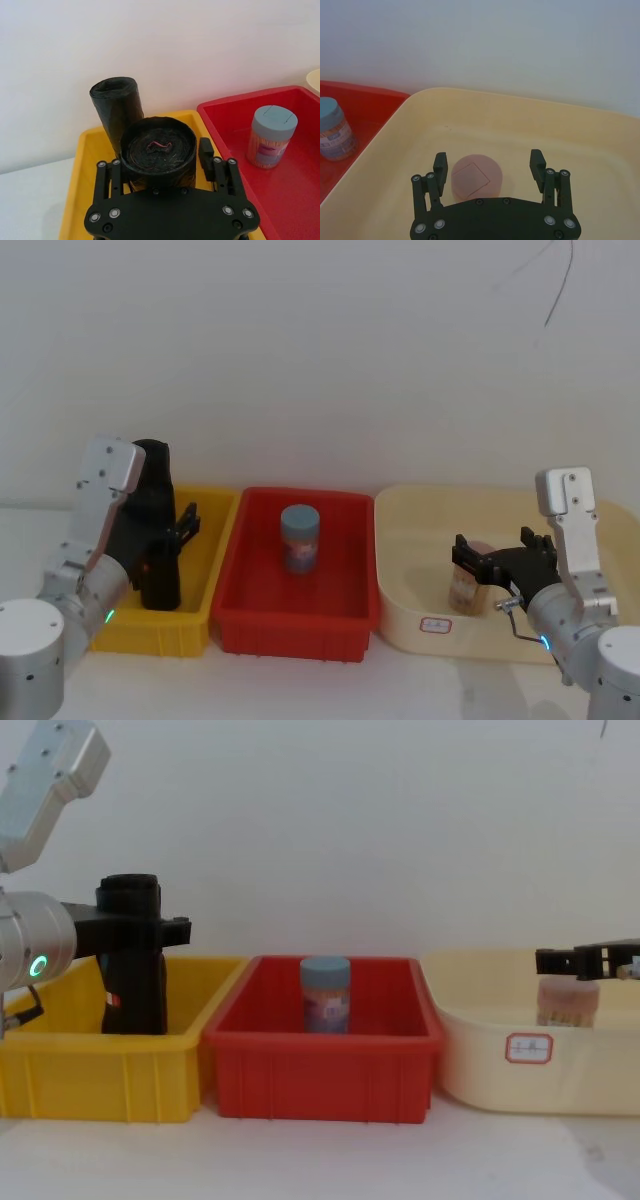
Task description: Pick up the garbage bag with the one hand and transfer it to the other hand.
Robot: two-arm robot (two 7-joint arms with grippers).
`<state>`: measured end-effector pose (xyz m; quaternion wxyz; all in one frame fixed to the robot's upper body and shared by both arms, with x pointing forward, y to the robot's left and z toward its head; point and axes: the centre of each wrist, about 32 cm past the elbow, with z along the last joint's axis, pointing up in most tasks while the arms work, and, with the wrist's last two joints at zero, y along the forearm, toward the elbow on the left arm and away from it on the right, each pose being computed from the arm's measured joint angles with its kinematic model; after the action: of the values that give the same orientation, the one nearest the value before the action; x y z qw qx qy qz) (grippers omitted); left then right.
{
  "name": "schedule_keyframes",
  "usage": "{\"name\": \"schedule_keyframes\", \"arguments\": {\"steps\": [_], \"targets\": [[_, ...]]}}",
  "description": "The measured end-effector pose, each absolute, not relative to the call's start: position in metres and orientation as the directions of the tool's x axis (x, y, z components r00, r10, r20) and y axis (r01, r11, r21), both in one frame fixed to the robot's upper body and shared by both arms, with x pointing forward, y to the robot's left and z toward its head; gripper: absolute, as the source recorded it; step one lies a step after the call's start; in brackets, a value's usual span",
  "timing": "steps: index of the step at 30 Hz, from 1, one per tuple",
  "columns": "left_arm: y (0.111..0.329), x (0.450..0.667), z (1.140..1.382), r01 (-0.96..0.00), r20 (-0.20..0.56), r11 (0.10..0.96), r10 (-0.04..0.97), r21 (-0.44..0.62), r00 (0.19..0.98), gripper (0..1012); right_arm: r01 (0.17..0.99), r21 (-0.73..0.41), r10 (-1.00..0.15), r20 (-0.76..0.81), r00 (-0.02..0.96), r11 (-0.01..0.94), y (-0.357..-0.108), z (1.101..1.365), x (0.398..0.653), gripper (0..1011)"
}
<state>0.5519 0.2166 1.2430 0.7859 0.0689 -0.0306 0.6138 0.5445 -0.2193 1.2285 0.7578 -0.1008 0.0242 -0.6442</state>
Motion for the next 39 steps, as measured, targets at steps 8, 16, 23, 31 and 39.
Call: {"name": "schedule_keyframes", "arguments": {"steps": [8,16,23,31,39], "targets": [[0.216,0.553,1.242,-0.969,0.131,0.237,0.961,0.069,0.245,611,0.971,-0.184,-0.981,0.093,0.169,0.150,-0.219,1.229,0.545,1004],[0.216,0.554,1.242,-0.969,0.130,0.237,0.961,0.068,0.244,539,0.971,-0.184,-0.981,0.093,0.169,0.150,-0.219,1.229,0.545,1004],[0.216,0.555,1.242,-0.969,0.132,0.239,0.960,0.067,0.246,519,0.971,-0.184,-0.981,0.093,0.169,0.150,-0.219,1.229,0.545,1004],[0.211,0.563,1.248,-0.958,0.136,0.283,0.948,0.052,0.288,519,0.971,-0.184,-0.981,0.093,0.169,0.150,-0.219,1.229,0.544,1005],[0.209,0.575,1.271,-0.935,0.125,0.356,0.927,0.001,0.353,519,0.971,-0.184,-0.981,0.093,0.169,0.150,-0.219,1.228,0.544,1004]]}}
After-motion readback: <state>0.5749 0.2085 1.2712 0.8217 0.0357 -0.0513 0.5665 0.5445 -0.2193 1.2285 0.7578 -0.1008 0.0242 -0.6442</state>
